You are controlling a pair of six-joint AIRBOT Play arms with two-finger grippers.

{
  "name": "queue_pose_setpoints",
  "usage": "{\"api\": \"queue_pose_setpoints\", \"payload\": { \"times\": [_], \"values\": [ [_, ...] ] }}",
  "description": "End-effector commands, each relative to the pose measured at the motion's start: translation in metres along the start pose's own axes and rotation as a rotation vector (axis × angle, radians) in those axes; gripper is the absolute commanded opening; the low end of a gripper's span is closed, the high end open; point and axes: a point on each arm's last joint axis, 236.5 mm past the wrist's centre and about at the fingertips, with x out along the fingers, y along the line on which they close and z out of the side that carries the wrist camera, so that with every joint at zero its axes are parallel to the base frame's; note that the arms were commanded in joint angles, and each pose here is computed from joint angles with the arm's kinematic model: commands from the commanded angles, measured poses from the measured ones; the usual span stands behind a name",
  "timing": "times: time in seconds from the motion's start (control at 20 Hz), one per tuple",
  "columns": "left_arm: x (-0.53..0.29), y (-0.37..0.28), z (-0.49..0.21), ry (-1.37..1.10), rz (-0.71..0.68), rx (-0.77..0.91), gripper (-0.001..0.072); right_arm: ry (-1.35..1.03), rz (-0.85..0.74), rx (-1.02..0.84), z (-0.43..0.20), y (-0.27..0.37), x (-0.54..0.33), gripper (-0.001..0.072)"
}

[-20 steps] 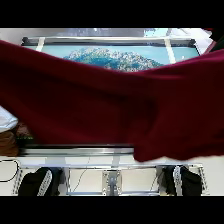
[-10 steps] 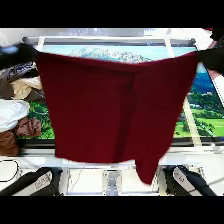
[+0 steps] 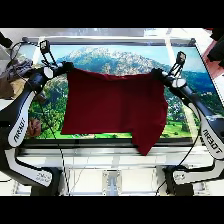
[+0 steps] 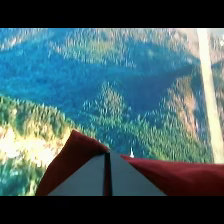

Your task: Fold the shirts.

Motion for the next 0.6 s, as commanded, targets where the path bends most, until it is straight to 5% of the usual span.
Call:
{"api": "queue_pose_setpoints", "payload": {
  "times": [0.0, 0.3, 0.55],
  "values": [
    [0.006, -0.005, 0.017, -0.054, -0.008, -0.016, 0.0008, -0.104, -0.070, -0.008, 0.010, -0.010, 0.012, 0.0023],
    [-0.026, 0.001, 0.034, 0.033, 0.037, 0.115, 0.0008, -0.081, -0.011, -0.117, 0.072, -0.018, -0.030, 0.0023],
    [-0.048, 0.020, -0.042, 0.376, 0.092, 0.167, 0.0009, 0.345, 0.023, -0.193, -0.004, -0.049, -0.069, 0.0023]
  ]
}}
